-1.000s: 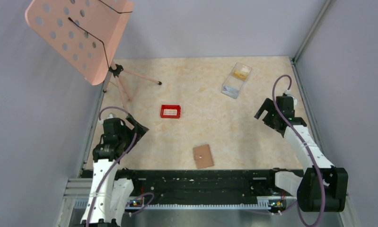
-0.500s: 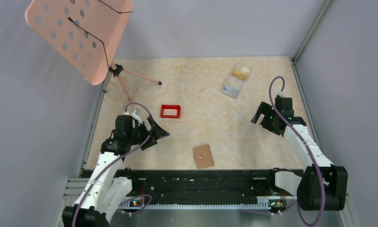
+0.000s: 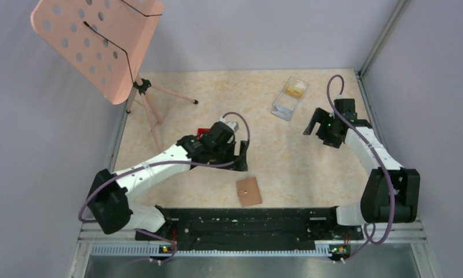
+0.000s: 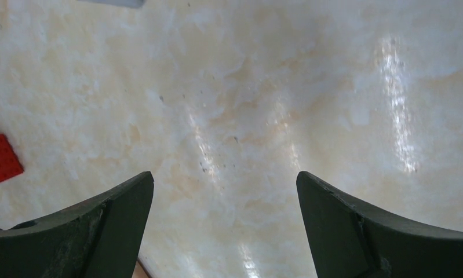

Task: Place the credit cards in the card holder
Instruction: Move the storage box to the center of the board.

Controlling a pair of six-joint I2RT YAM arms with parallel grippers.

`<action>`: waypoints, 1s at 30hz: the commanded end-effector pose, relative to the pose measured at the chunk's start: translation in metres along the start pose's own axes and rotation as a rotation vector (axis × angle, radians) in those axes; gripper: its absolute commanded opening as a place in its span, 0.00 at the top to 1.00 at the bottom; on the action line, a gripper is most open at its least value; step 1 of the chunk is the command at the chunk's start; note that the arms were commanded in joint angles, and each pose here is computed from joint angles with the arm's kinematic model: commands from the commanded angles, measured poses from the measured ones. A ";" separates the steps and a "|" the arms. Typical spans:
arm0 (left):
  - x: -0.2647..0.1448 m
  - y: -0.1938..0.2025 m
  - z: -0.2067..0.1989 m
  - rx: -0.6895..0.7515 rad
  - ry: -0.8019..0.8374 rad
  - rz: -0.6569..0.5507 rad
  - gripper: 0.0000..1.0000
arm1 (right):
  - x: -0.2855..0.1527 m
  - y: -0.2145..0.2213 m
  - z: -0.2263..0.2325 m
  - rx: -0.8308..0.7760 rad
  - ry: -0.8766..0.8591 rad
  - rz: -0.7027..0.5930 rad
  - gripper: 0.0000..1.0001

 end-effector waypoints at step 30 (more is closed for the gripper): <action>0.029 -0.097 -0.033 0.208 -0.248 -0.069 0.08 | 0.134 -0.091 0.126 -0.261 0.098 0.192 0.87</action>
Point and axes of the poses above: each gripper's point midway between its finger pads, its own x axis out along the fingers, its own z axis along the line the jaws close on, y = z × x, the point moved 7 cm from there along -x, back along the fingers, and after that the axes turned 7 degrees about x, right-handed, at the moved point
